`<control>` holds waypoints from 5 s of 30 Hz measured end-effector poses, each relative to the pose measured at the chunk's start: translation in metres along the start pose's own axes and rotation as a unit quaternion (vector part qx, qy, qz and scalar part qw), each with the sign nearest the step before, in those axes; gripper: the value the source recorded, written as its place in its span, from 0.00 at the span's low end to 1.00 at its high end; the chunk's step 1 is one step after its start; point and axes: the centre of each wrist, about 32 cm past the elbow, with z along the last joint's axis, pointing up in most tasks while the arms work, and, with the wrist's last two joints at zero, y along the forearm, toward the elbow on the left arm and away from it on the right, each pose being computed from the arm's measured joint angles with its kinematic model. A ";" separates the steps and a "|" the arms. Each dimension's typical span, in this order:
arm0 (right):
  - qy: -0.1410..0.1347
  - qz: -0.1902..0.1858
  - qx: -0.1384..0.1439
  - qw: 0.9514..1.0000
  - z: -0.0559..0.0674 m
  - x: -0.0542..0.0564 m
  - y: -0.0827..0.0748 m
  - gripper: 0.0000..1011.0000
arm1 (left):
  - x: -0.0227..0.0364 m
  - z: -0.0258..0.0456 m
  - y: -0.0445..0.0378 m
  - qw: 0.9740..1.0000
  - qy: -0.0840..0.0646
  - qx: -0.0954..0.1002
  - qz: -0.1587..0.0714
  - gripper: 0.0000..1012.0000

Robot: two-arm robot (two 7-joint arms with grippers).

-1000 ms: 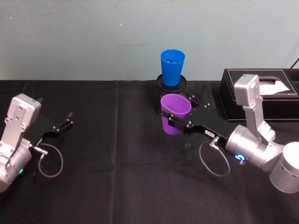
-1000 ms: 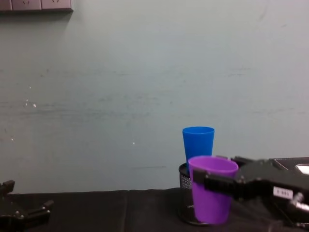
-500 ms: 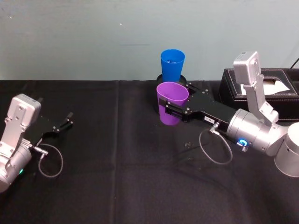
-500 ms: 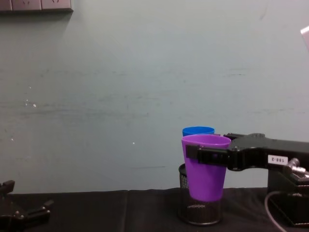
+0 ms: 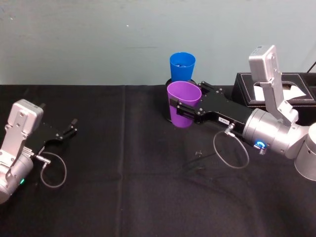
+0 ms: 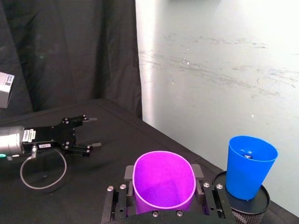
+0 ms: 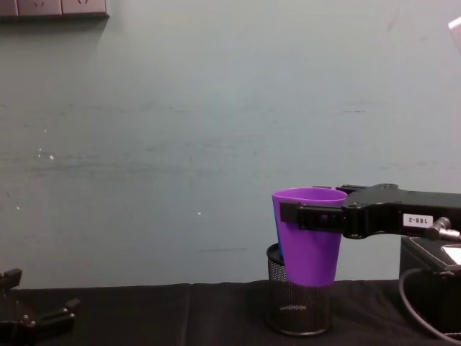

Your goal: Pick up one cup with a gripper and tap it against the other cup.

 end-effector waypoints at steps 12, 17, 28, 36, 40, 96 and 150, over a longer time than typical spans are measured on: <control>0.000 0.000 0.001 1.000 0.000 0.000 0.000 0.72 | 0.0000 0.0000 0.0000 1.000 0.000 0.000 0.000 0.99; 0.000 0.000 0.001 1.000 0.000 0.000 0.000 0.72 | 0.0000 0.0000 0.0000 1.000 0.000 0.000 0.000 0.99; 0.000 -0.001 0.001 1.000 0.000 0.000 0.000 0.72 | 0.0000 0.0000 0.0000 1.000 0.000 0.000 0.000 0.99; -0.001 -0.001 0.001 1.000 0.000 0.000 0.000 0.72 | 0.0000 0.0000 0.0000 1.000 0.000 0.000 0.000 0.99; -0.001 -0.001 0.001 1.000 0.000 0.000 0.000 0.72 | 0.0000 0.0000 0.0000 1.000 0.000 0.000 0.000 0.99; -0.001 -0.001 0.000 1.000 0.000 0.000 0.000 0.72 | 0.0000 0.0000 0.0000 1.000 0.000 0.000 0.000 0.99; 0.019 -0.049 -0.024 0.998 -0.021 0.062 0.069 0.72 | 0.0000 0.0000 0.0000 1.000 0.000 0.000 0.000 0.99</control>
